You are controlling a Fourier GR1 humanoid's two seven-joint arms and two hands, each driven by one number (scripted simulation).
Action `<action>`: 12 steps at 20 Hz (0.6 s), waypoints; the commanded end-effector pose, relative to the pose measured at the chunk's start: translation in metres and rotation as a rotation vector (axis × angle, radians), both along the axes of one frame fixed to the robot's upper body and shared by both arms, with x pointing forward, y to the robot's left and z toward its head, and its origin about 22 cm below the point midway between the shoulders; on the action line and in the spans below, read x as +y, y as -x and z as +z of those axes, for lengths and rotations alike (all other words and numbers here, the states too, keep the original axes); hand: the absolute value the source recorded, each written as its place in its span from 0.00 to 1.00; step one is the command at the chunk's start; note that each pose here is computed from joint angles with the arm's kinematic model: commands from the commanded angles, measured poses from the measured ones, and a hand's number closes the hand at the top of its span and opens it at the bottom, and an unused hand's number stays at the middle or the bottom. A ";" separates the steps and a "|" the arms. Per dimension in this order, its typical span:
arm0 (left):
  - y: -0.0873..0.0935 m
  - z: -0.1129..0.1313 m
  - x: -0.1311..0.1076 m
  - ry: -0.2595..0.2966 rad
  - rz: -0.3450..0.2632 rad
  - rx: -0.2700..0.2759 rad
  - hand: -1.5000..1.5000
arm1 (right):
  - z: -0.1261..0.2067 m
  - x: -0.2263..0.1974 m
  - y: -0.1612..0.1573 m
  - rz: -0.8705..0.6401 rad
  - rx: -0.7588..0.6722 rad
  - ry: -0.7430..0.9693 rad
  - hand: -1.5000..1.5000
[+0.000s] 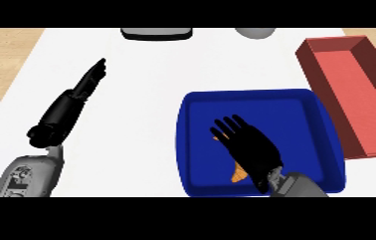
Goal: Pick the croissant from the tray and place it in the cardboard box
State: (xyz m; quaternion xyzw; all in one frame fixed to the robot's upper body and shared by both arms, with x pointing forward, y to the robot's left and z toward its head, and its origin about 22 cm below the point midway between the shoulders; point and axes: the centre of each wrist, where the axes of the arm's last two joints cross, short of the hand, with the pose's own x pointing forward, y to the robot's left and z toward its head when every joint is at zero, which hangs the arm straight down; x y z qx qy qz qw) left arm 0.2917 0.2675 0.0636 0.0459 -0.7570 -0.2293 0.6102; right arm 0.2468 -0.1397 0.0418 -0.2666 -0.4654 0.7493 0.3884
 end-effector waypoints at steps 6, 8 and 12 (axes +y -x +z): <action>0.011 0.005 -0.010 0.011 -0.011 0.003 0.50 | -0.031 -0.017 -0.005 -0.046 -0.021 0.038 0.00; 0.010 -0.002 -0.005 0.001 0.005 0.004 0.50 | -0.035 -0.025 -0.020 -0.042 -0.004 0.028 0.00; 0.023 0.004 -0.005 0.013 -0.010 0.015 0.50 | -0.032 0.003 -0.010 -0.017 0.026 0.046 0.00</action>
